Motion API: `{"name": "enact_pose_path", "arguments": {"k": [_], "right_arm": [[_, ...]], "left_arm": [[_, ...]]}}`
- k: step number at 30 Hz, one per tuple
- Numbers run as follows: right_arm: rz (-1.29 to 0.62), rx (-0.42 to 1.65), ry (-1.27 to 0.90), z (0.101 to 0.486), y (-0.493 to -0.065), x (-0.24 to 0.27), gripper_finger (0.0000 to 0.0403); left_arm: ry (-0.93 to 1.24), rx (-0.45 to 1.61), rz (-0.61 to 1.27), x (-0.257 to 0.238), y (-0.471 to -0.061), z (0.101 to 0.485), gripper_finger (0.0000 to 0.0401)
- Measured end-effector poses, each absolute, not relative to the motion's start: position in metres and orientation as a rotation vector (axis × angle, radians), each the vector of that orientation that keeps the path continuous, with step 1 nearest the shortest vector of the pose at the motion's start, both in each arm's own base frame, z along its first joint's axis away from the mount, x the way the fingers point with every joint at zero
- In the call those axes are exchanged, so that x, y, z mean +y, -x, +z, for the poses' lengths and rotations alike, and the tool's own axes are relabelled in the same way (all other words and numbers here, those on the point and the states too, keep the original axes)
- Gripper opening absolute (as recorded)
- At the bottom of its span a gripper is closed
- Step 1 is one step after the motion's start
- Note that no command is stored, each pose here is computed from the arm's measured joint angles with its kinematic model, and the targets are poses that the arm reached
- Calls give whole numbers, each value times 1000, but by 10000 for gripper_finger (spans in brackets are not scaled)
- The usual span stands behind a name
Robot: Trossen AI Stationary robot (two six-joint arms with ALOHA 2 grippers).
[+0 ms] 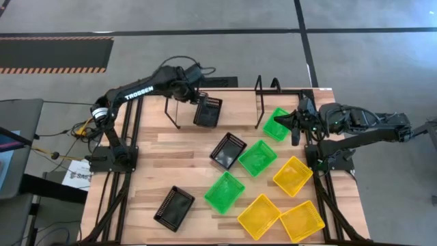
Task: Stack baskets on shelf by color
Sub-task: Stack the top black bin on top of the black bin on the shelf
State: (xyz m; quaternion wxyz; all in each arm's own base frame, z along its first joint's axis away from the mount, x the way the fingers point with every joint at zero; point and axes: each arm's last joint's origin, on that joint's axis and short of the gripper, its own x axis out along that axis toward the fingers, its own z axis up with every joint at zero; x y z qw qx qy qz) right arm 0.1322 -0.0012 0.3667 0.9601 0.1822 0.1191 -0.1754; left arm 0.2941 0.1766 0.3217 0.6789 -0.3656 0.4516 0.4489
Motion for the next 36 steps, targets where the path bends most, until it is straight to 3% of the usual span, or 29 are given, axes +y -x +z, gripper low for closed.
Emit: {"name": "enact_pose_path", "arguments": {"k": [4, 9, 15, 21, 28, 36], "right_arm": [[-362, 242, -368, 367, -133, -1, 0], [-402, 267, -374, 362, -142, -2, 0], [-427, 270, -377, 361, -144, -6, 0], [-415, 241, -384, 365, -137, -6, 0], [-382, 225, -393, 368, -123, -5, 1], [-355, 301, -387, 361, -84, -6, 1]], "left_arm": [[735, 1020, 1019, 157, -292, 361, 133], [470, 949, 1051, 111, -295, 408, 133], [264, 852, 1019, 59, -292, 438, 133], [339, 786, 966, 16, -299, 436, 129], [404, 763, 919, -34, -317, 419, 99], [501, 859, 894, -69, -343, 386, 70]]}}
